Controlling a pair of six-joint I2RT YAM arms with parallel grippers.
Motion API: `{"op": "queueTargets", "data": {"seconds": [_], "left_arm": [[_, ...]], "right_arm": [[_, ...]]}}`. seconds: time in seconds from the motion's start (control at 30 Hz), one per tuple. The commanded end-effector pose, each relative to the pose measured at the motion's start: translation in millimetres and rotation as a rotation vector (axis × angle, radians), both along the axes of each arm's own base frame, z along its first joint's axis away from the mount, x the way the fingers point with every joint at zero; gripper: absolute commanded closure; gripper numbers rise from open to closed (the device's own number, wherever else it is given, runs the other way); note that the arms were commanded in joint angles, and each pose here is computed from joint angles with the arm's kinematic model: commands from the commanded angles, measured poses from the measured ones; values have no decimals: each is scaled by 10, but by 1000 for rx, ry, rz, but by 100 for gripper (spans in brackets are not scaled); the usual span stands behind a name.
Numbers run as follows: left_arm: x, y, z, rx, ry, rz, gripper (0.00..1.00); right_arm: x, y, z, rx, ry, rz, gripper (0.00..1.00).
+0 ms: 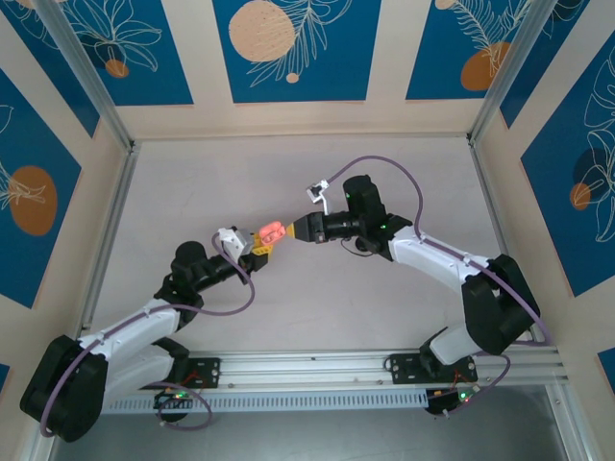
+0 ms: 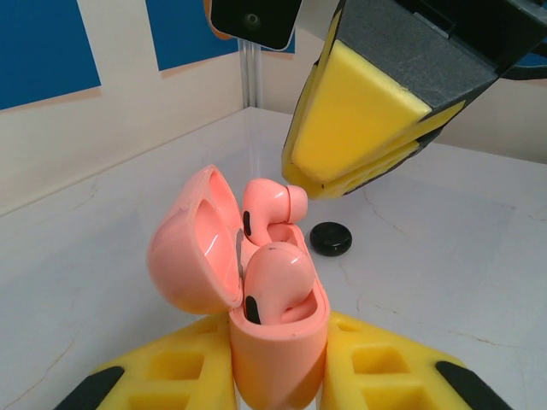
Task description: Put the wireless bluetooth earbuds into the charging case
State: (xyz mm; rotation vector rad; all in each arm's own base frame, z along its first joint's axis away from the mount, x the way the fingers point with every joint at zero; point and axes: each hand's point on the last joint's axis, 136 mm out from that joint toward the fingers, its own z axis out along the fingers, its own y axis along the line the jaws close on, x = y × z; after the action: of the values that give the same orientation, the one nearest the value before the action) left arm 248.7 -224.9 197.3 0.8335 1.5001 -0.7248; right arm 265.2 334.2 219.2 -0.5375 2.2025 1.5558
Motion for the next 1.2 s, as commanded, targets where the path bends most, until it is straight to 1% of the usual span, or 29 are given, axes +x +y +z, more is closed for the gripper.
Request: {"op": "queueTargets", "data": {"seconds": [0.0, 0.8, 1.17], "left_arm": [[-36, -64, 199, -27, -43, -37, 77], [-36, -56, 206, -22, -42, -33, 77], [-39, -56, 207, -22, -41, -34, 77]], "right_arm": [[-24, 76, 105, 30, -8, 35, 81], [-76, 221, 123, 42, -5, 79, 82], [-95, 214, 59, 18, 9, 75, 82]]}}
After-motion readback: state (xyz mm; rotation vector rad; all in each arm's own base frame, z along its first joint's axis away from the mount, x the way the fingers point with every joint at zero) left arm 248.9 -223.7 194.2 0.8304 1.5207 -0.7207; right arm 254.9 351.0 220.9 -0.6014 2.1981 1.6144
